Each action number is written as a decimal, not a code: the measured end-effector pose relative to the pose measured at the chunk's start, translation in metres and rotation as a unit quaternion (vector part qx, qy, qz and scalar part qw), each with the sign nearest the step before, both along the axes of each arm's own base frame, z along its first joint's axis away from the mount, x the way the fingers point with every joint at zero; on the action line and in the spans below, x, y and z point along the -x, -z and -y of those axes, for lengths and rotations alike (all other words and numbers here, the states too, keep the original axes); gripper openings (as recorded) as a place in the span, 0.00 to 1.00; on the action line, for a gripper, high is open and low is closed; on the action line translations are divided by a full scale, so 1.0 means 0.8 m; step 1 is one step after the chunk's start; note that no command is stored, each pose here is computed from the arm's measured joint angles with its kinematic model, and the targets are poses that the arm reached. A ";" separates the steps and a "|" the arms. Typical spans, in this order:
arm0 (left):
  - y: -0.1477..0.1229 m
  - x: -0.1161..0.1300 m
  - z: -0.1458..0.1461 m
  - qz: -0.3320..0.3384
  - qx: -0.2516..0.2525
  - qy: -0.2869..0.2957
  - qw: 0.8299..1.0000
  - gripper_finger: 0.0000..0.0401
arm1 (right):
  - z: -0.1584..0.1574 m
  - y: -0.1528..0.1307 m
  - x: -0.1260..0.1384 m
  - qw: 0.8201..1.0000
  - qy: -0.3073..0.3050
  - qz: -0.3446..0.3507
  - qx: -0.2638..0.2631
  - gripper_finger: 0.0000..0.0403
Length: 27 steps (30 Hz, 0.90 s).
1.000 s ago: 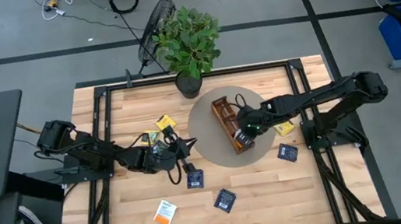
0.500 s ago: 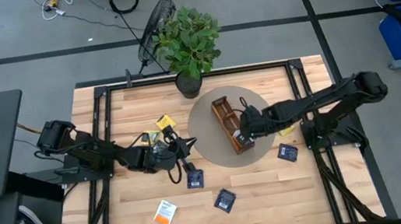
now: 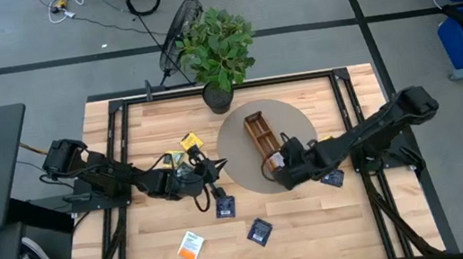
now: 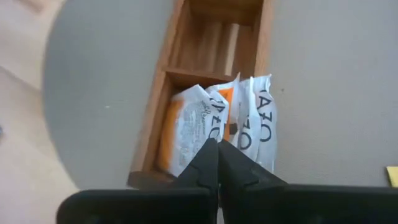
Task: Pick & Place Tea
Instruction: Put the white tea bag into the bottom section of the wooden organizer
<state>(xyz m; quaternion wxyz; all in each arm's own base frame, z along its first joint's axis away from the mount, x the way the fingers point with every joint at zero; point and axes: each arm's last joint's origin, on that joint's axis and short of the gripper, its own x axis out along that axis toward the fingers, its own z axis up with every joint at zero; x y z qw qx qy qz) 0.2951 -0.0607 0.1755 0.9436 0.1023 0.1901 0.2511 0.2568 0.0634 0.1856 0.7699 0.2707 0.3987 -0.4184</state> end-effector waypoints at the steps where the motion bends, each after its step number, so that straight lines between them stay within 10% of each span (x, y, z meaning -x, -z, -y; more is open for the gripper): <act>1: 0.000 0.000 0.000 0.000 0.000 0.000 1.000 0.06 | 0.000 0.003 -0.001 1.000 0.002 -0.004 0.001 0.00; 27: 0.000 -0.002 0.005 0.002 0.039 0.059 0.997 0.06 | -0.044 -0.035 0.024 0.979 -0.158 0.036 0.124 0.28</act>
